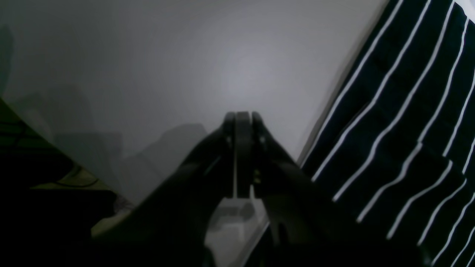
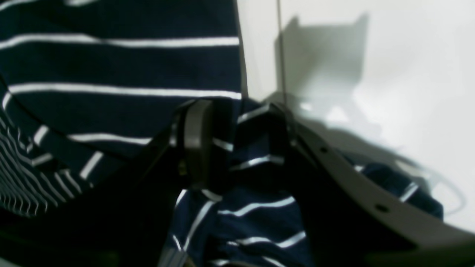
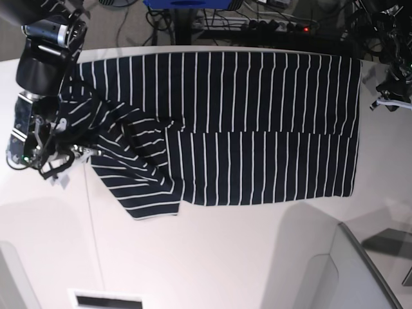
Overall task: Layout the t-shirt on the table in an organized manner, then fold the t-shirt properly
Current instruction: 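Hold the shirt side with the right gripper and tuck it inward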
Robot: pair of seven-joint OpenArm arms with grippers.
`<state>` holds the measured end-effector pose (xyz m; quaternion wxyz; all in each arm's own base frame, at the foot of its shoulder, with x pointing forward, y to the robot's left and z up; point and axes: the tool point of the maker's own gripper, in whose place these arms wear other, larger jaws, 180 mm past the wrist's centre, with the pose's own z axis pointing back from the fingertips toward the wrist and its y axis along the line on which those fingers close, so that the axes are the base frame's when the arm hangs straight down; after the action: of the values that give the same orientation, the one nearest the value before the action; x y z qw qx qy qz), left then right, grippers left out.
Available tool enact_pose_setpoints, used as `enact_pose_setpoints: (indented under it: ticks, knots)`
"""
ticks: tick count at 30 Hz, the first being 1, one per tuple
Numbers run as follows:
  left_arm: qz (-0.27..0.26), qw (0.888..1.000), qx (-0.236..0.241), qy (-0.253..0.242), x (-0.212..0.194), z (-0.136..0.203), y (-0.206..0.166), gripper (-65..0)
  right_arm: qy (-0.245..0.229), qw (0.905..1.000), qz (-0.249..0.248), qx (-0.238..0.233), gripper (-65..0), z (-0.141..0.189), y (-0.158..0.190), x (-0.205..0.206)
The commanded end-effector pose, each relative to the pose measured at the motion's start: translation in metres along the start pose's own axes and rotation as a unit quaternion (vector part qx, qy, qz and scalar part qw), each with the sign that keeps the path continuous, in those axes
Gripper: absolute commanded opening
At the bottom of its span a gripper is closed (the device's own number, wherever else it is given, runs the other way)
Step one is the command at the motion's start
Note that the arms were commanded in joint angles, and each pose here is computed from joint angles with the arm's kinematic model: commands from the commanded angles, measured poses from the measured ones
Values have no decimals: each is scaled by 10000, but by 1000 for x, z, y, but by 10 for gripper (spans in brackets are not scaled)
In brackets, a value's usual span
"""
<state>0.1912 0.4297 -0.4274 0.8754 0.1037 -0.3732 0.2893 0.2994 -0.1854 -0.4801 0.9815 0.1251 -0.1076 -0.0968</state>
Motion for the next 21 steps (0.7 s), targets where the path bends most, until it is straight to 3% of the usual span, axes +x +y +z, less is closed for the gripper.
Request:
enact_pose_setpoints:
  ticks: [1, 4, 9, 15, 21]
  knots:
    - [-64, 9996, 27, -259, 20, 2, 4, -650, -305, 9995, 60, 114, -414, 12, 9, 23]
    - [-64, 9996, 27, -259, 20, 2, 4, -650, -375, 9990, 39, 249, -411, 16, 15, 26]
    - [-55, 9996, 37, -266, 21, 2, 5, -650, -338, 9989, 19, 317, -315, 17, 17, 25]
    - [-53, 9996, 25, -275, 22, 2, 3, -650, -306, 9990, 11, 332, -318, 15, 18, 22]
    - [-49, 9996, 16, -277, 22, 1, 2, -650, -285, 9989, 6, 361, -401, 13, 21, 20]
